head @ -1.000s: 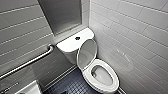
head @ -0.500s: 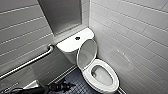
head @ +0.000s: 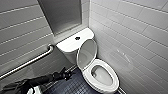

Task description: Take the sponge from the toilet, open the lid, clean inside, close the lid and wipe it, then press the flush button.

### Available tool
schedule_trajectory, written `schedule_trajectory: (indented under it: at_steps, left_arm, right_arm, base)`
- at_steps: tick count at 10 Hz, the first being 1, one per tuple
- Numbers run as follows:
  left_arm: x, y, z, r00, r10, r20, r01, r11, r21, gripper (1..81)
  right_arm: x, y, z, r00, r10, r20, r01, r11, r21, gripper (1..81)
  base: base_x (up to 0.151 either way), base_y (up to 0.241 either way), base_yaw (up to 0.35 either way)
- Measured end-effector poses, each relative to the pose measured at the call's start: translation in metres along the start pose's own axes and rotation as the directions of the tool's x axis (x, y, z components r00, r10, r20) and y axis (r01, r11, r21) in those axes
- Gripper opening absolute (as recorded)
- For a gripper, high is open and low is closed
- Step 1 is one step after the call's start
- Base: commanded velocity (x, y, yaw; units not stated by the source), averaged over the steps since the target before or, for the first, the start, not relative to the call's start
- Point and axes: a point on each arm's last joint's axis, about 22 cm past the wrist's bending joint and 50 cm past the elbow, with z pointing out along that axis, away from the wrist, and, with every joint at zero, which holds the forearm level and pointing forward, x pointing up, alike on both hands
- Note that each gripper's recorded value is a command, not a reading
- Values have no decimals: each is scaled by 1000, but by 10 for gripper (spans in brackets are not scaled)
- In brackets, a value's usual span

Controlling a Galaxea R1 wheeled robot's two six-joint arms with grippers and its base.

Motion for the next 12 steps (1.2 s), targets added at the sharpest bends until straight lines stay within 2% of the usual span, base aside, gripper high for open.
schedule_trajectory:
  at_steps: [2, 4, 6, 8, 10, 11, 12]
  left_arm:
    - [38, 24, -7, 997, -30, -77, 28, 999, -28, 811]
    - [51, 45, -9, 995, -31, -95, 26, 998, -52, 811]
    - [58, 71, -6, 994, -18, -105, 9, 997, -79, 811]
    - [35, 90, 8, 998, -19, -61, 12, 994, -109, 811]
    - [14, 105, 6, 1000, -7, -20, 4, 990, -144, 811]
    - [-6, 117, 4, 1000, 8, 22, -4, 985, -172, 811]
    - [-38, 133, 3, 995, 35, 92, -16, 979, -203, 811]
  right_arm:
    - [-9, -14, 1, 1000, 8, -20, -8, 999, 35, 10]
    - [-32, -18, -1, 1000, 19, -11, -18, 999, 51, 10]
    - [-30, -27, -2, 999, 17, -39, -14, 997, 71, 10]
    - [-30, -30, -1, 999, 16, -41, -13, 997, 77, 10]
    - [-29, -36, 2, 999, 16, -41, -13, 996, 88, 10]
    - [-25, -39, 3, 999, 15, -46, -10, 996, 93, 10]
    - [-25, -39, 3, 999, 15, -47, -10, 996, 93, 10]
  base:
    - [0, 0, 0]
    - [0, 0, 0]
    - [0, 0, 0]
    - [0, 0, 0]
    - [0, 0, 0]
    - [0, 0, 0]
    - [0, 0, 0]
